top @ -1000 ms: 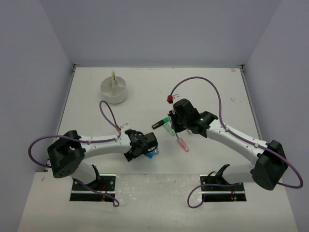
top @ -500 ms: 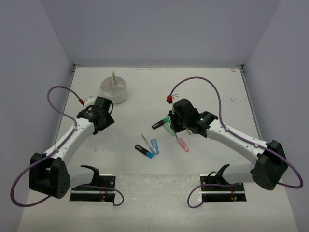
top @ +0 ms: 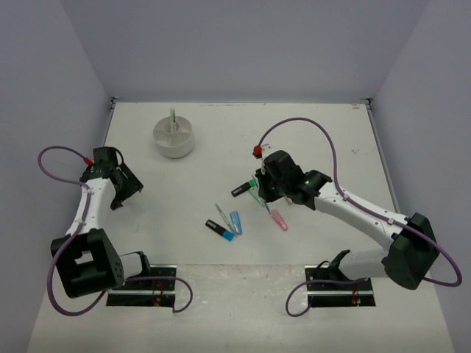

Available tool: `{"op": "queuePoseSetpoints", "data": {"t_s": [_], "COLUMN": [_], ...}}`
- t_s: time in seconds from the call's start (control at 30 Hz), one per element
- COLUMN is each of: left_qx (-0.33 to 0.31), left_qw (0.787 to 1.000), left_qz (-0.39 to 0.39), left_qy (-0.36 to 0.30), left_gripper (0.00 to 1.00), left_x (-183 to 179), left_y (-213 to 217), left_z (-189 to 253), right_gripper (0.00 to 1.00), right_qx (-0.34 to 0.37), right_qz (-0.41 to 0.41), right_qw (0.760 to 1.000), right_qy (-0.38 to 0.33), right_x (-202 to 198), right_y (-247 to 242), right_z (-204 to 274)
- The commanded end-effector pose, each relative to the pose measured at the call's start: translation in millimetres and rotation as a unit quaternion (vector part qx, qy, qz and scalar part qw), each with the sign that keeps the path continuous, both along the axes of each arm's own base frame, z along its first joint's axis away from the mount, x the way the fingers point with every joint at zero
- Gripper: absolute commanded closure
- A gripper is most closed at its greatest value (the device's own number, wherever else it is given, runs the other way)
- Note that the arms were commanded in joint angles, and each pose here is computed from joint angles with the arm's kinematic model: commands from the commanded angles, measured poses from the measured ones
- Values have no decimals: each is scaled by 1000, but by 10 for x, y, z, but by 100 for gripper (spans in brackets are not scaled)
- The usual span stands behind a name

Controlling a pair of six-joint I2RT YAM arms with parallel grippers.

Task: Sort the stationery into containers
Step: Place the pen cap at the corner of the board.

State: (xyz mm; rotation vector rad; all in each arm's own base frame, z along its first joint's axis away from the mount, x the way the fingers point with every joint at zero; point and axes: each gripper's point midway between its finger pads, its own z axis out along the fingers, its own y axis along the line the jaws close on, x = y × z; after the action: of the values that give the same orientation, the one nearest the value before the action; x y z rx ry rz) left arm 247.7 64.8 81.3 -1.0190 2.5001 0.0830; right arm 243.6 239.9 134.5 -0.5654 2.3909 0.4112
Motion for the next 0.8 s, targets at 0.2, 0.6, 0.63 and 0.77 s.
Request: {"op": "queuePoseSetpoints", "data": {"t_s": [0.2,0.6,0.63,0.77], "left_qx": [-1,-67,-73,-49], "left_qw": [999,991,991,991], "left_qz": [-36,57,59,100], "left_qy": [18,98,99,73], "left_gripper": [30,40,40,41], "left_x": [-101,-568,-576,-539], "left_y": [141,-106,-132,-40], "left_z": [55,-345,-395,-322], "right_gripper": [100,100,100,100], "right_qx": [28,57,61,77], "right_qz": [22,28,32,46], "right_qw": [999,997,997,995], "right_qy": [-26,-40,-39,-33], "right_x": [19,-27,-41,-92], "right_y": [74,53,64,122], "right_z": [145,278,285,319]}}
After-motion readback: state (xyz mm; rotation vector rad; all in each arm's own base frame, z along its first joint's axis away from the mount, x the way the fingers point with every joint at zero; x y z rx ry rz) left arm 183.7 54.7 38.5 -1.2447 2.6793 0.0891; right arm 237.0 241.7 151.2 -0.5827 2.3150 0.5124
